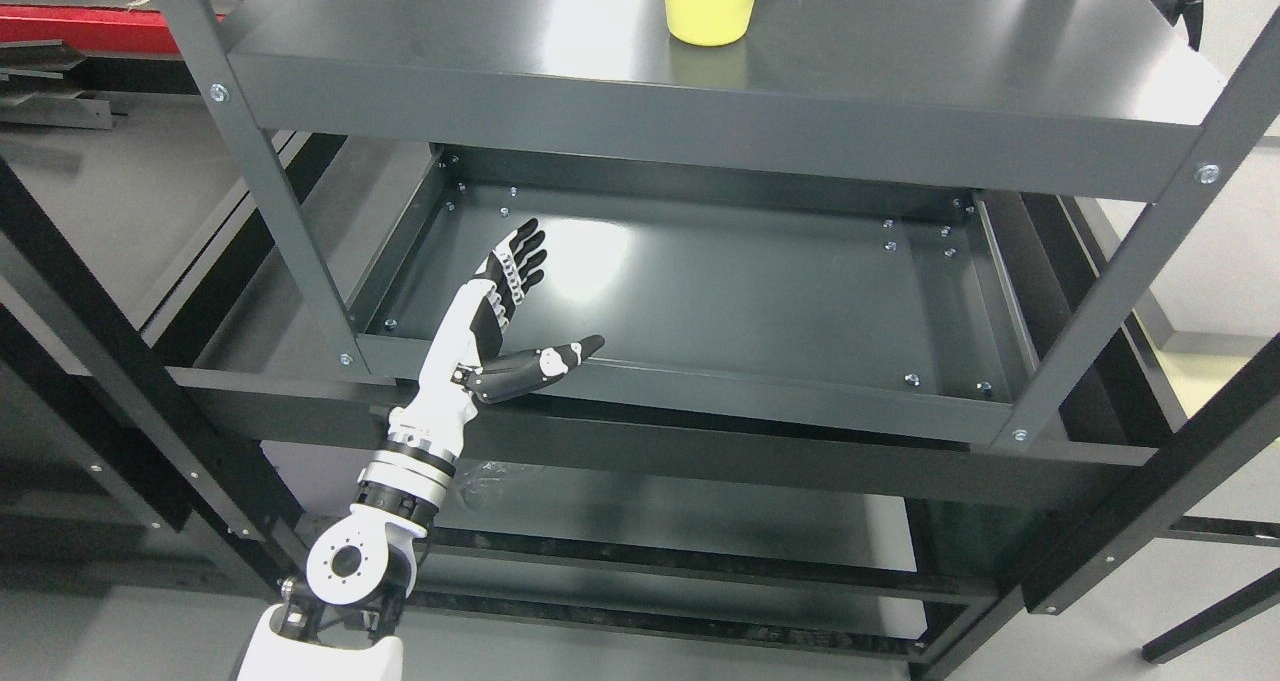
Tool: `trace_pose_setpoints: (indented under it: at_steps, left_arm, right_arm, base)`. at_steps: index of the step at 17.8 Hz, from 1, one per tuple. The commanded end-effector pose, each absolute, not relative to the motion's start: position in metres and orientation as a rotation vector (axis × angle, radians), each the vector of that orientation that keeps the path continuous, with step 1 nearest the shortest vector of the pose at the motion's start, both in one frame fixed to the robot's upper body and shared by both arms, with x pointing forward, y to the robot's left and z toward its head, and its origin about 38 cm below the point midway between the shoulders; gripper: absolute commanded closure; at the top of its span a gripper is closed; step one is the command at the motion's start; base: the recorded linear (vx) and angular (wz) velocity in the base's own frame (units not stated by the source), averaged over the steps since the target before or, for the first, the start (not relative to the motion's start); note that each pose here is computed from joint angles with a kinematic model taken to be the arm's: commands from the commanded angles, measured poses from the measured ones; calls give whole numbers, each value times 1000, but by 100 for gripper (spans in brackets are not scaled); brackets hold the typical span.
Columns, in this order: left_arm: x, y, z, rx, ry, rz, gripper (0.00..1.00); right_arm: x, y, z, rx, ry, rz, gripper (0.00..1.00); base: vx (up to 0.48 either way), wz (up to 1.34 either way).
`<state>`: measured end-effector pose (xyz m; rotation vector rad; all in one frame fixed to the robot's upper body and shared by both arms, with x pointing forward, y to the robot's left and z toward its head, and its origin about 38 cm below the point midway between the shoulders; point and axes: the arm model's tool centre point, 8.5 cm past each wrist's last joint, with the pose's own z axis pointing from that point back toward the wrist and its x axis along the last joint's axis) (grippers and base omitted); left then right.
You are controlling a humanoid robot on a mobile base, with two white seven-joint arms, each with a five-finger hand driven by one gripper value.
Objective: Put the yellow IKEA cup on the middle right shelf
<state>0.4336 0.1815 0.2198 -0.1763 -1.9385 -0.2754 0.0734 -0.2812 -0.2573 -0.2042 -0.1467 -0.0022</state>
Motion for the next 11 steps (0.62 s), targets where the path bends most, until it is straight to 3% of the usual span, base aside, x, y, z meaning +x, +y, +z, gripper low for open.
trace_pose_setpoints:
  at_steps: [1,11]
  left_arm:
    - [425,199,235,-134,-1990,-259,1]
    - [424,199,235,-136,-1987,-258,1]
  right_arm:
    - [64,-291,-257,-216,-132,-8,1]
    - [64,-291,-257,-216,-132,-8,1]
  base:
    - [0,0]
    - [0,0]
